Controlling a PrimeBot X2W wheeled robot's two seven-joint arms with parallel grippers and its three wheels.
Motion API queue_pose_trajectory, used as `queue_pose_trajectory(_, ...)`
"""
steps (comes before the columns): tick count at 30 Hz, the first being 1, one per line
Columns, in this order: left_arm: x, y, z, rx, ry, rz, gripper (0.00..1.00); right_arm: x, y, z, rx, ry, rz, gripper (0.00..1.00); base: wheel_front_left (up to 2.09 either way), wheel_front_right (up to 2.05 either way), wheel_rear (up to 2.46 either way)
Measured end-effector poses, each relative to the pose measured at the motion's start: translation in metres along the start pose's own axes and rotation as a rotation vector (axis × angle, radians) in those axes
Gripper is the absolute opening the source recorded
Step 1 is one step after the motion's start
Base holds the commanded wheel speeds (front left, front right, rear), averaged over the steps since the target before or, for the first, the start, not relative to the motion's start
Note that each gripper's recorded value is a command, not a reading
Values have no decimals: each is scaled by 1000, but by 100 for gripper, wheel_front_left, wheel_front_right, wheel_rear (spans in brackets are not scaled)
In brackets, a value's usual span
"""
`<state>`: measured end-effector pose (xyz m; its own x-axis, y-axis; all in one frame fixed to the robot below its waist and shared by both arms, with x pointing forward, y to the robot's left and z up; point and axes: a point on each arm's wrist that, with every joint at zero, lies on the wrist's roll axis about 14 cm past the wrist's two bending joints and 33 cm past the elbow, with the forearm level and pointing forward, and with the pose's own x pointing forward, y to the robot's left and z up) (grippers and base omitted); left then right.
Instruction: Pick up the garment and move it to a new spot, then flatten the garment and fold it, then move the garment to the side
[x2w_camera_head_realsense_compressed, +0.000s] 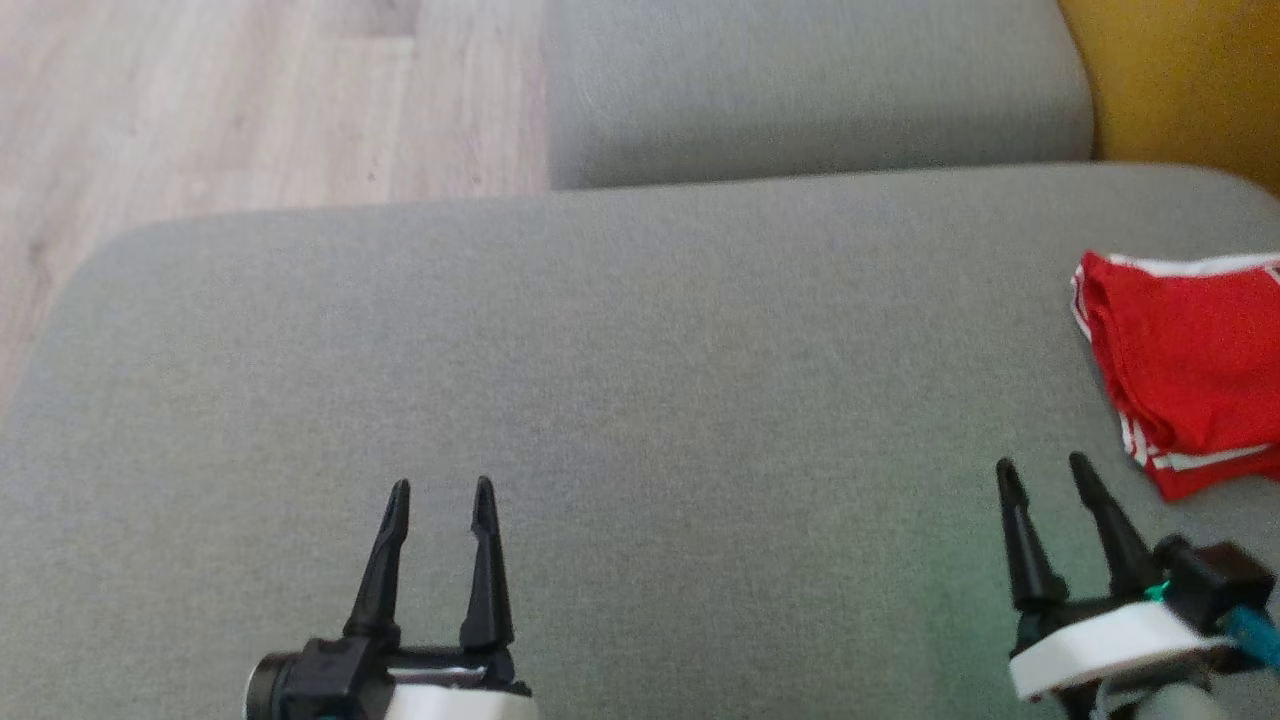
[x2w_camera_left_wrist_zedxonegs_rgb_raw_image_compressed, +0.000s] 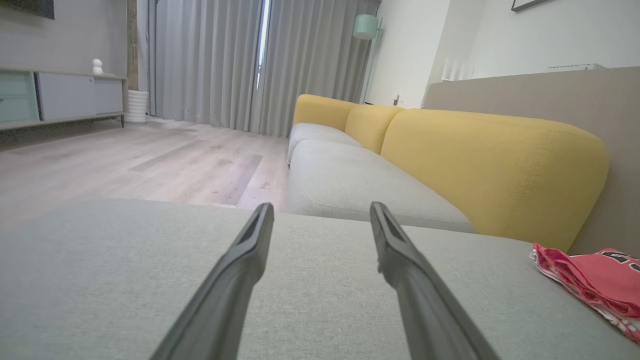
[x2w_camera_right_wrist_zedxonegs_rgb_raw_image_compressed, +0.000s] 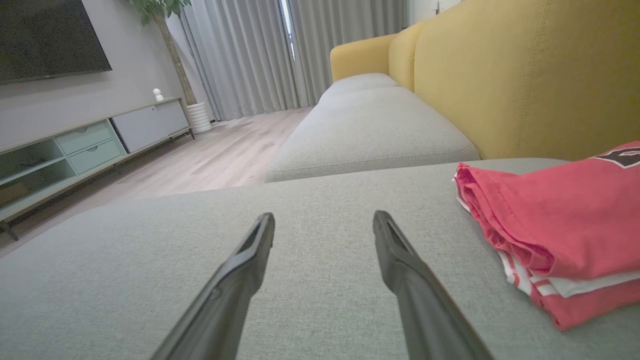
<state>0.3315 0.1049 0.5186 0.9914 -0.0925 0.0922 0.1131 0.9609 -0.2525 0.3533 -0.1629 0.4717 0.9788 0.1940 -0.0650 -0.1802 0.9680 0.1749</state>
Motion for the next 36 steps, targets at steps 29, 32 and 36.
queue_pose_trajectory(29,-55,14,3,87,-28,22,100,-47,31,17,-42,-128,20,100,0,0,0)
queue_pose_trajectory(32,-55,14,3,89,-29,21,0,-47,30,17,-42,-128,16,0,0,0,0)
queue_pose_trajectory(36,-65,19,-24,92,61,36,0,-54,26,-10,-34,-46,2,0,0,0,0)
